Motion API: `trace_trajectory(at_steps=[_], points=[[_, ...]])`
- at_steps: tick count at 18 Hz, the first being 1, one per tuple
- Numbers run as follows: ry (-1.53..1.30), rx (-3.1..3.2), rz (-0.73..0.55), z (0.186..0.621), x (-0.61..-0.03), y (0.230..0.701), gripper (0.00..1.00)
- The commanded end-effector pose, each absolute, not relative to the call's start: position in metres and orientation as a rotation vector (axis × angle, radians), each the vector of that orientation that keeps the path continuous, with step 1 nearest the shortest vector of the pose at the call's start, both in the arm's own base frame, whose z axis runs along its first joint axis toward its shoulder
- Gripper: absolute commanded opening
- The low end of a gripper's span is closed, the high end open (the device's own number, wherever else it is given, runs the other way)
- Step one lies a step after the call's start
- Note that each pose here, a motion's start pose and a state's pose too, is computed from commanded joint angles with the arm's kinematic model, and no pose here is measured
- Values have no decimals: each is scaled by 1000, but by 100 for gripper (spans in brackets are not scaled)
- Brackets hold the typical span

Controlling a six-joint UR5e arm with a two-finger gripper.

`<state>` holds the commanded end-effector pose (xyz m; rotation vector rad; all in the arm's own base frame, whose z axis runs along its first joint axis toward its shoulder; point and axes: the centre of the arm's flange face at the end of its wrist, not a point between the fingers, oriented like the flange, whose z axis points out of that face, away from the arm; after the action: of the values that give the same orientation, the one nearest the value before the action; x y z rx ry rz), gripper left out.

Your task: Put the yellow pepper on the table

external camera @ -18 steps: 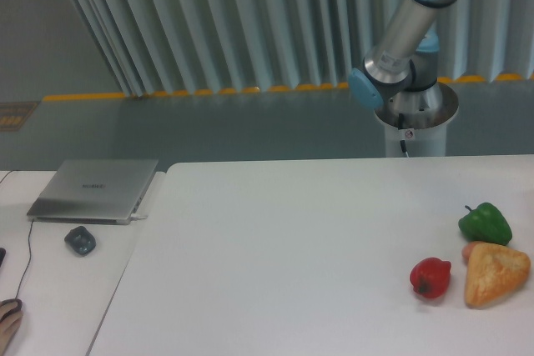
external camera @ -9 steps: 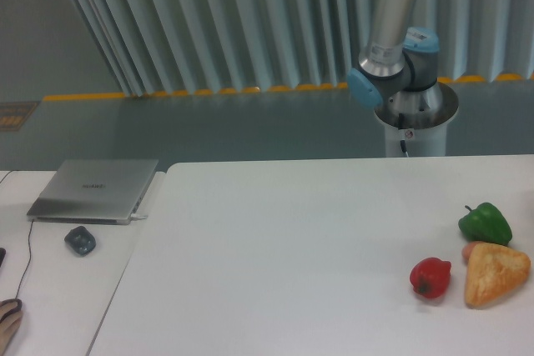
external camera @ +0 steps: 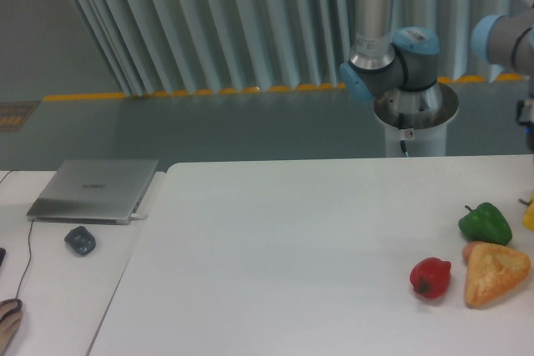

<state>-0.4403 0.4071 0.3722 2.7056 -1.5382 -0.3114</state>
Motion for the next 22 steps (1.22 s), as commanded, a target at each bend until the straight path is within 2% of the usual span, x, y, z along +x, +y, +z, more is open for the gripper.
trace_trajectory(at_steps=[6, 8, 10, 17, 19, 22], points=[[-1505, 2664, -320, 340, -470, 409, 40], [-1505, 2666, -299, 331, -472, 409, 62], [-1505, 2667, -292, 328, -472, 410, 78], [-1510, 2666, -285, 325, -470, 412, 84], [-1512, 2664, -285, 323, -471, 413, 98], [-1515, 2664, -287, 325, -470, 413, 100]])
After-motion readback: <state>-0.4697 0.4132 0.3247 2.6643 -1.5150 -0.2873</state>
